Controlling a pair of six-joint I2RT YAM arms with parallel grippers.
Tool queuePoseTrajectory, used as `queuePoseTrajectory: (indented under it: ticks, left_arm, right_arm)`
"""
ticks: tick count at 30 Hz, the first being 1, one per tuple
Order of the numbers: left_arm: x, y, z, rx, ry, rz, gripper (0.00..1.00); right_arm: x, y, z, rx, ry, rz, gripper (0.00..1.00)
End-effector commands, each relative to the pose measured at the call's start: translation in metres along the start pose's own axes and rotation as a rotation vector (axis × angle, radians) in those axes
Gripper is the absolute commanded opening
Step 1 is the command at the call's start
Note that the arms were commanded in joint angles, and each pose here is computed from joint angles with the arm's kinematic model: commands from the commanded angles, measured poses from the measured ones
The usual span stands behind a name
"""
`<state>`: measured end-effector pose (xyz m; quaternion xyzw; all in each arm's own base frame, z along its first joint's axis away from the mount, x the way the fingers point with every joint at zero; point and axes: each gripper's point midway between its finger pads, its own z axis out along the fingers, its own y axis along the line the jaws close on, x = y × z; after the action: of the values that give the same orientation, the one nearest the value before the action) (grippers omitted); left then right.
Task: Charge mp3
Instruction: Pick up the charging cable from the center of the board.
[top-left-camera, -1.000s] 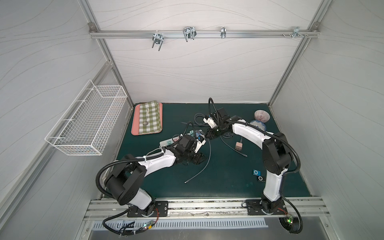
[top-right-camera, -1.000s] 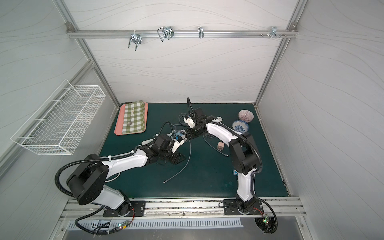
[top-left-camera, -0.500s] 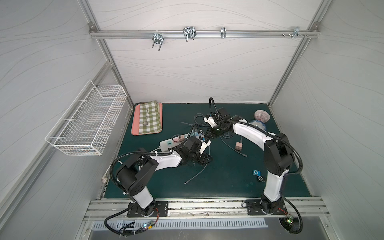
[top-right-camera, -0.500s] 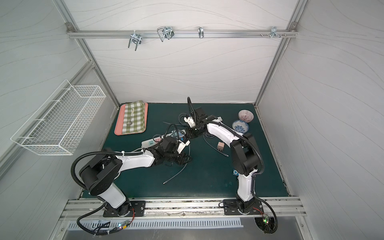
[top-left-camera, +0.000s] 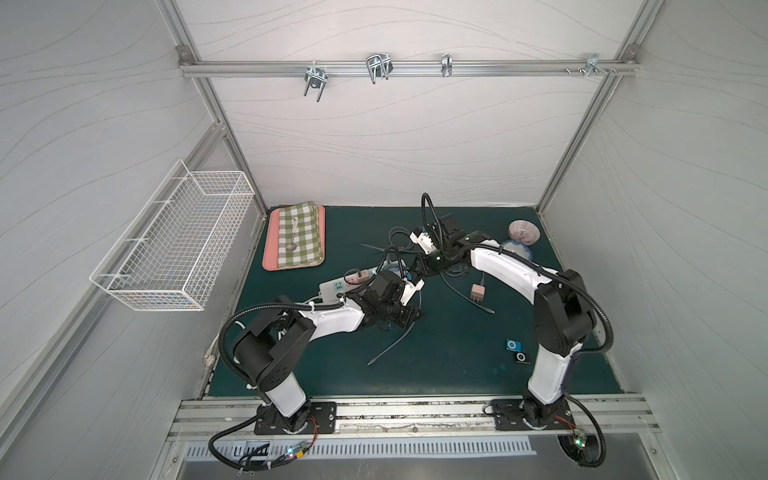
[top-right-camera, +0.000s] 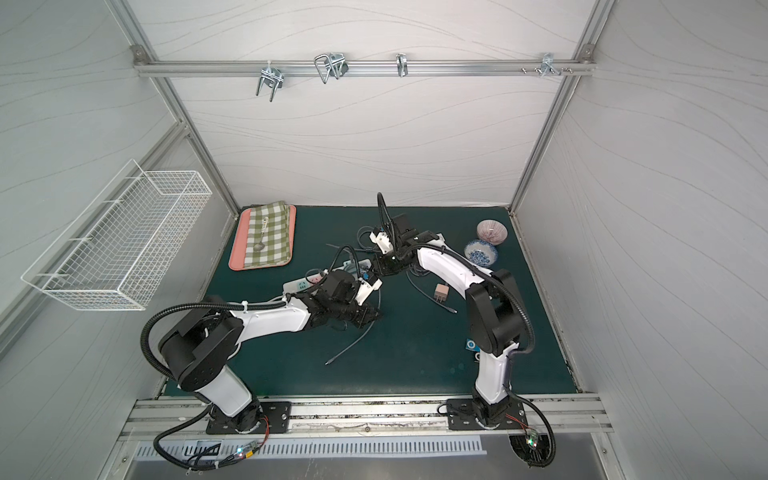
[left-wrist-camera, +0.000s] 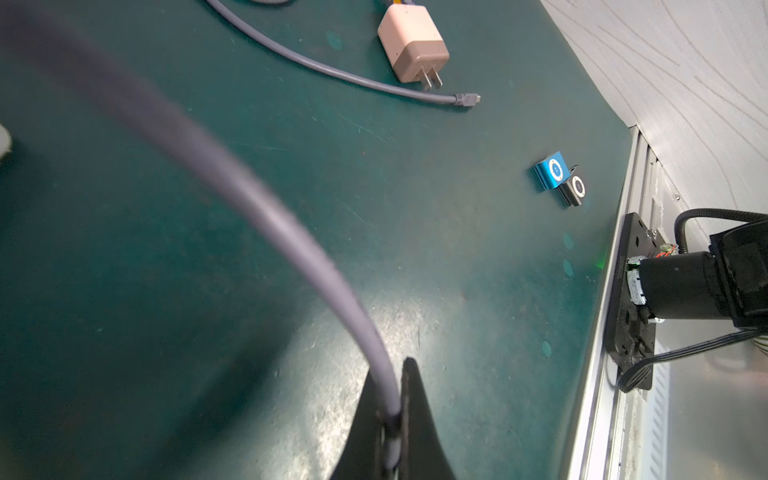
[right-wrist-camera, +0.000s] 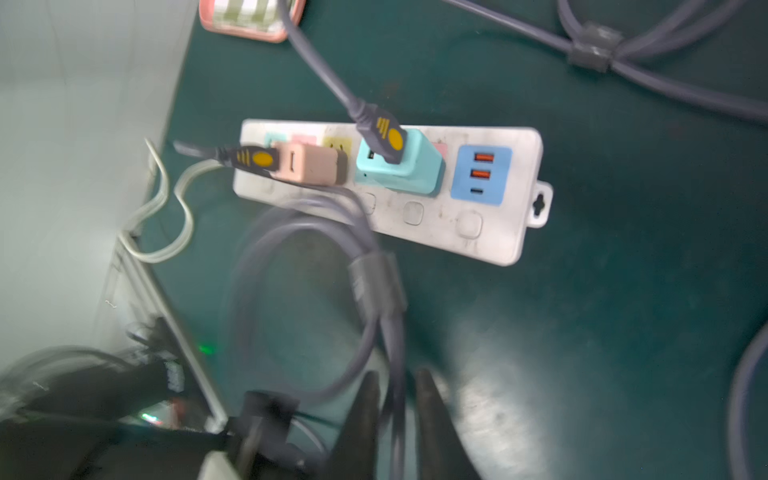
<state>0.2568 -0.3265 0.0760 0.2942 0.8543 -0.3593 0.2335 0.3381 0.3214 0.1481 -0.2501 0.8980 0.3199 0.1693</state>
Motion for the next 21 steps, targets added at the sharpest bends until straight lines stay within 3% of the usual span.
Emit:
queuePoseTrajectory:
  ticks: [1, 3, 9, 17, 21]
  left_arm:
    - [-0.030, -0.015, -0.020, 0.006, -0.103, 0.023, 0.00]
    - [-0.039, -0.016, -0.028, -0.009, -0.139, 0.020, 0.00]
    - [-0.069, -0.023, -0.035, -0.008, -0.222, 0.008, 0.00]
    - [-0.123, -0.026, -0.038, 0.000, -0.344, -0.030, 0.00]
    - [-0.150, -0.018, -0.048, 0.018, -0.419, -0.120, 0.00]
  right_arm:
    - [-0.009, -0.002, -0.036, 0.024, -0.093, -0.015, 0.40]
    - [-0.008, -0.012, -0.057, 0.052, -0.142, -0.001, 0.53]
    - [0.002, -0.033, -0.109, 0.112, -0.251, 0.015, 0.62]
    - [0.054, -0.035, -0.120, 0.086, -0.247, 0.011, 0.59]
    - [0.085, -0.024, -0.115, 0.019, -0.253, -0.006, 0.55]
